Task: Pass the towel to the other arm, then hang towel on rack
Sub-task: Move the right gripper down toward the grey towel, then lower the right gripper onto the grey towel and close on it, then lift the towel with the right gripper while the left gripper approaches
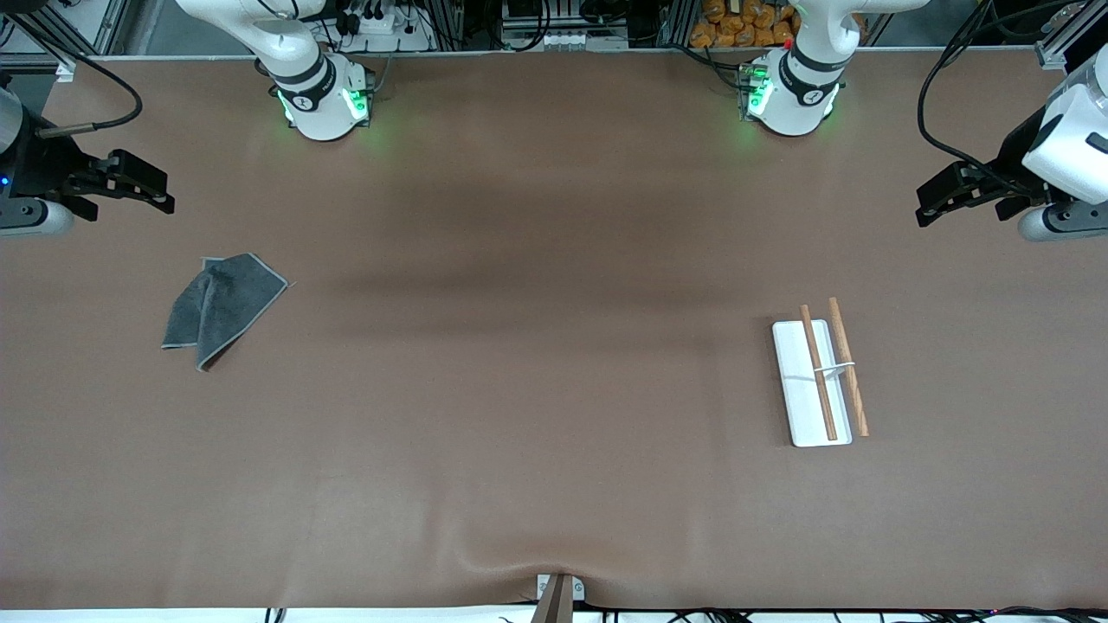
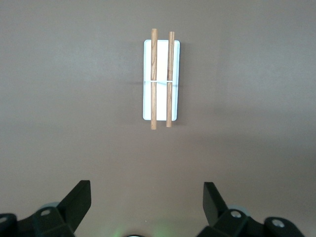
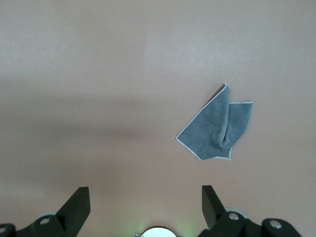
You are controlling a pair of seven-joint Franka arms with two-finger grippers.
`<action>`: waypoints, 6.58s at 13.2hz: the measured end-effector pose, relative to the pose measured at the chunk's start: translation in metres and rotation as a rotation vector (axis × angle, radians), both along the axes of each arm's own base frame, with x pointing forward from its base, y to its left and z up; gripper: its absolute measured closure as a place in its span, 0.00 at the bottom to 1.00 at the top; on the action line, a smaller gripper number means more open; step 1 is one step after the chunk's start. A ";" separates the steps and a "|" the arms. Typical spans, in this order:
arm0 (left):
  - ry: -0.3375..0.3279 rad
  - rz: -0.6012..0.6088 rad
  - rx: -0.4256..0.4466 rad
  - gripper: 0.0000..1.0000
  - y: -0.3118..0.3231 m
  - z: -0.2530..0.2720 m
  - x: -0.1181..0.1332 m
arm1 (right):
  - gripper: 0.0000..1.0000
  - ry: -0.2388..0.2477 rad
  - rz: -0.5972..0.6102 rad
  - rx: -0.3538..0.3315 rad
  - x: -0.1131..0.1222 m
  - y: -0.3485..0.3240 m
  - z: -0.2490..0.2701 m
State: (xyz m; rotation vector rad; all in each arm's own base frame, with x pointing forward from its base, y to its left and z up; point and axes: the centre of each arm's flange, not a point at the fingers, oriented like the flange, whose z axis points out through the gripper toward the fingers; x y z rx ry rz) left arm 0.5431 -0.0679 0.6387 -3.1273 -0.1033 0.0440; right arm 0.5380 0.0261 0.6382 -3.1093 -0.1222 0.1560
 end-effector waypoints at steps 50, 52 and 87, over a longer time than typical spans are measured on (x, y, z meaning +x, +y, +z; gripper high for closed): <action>0.066 -0.037 0.006 0.00 -0.014 -0.007 -0.005 | 0.32 0.053 0.161 0.021 -0.021 -0.228 -0.404; 0.070 -0.037 0.006 0.00 -0.014 -0.010 -0.004 | 0.32 0.053 0.162 0.023 -0.025 -0.226 -0.414; 0.077 -0.039 0.006 0.00 -0.015 -0.013 -0.002 | 0.98 0.226 -0.130 0.158 -0.014 -0.126 -0.338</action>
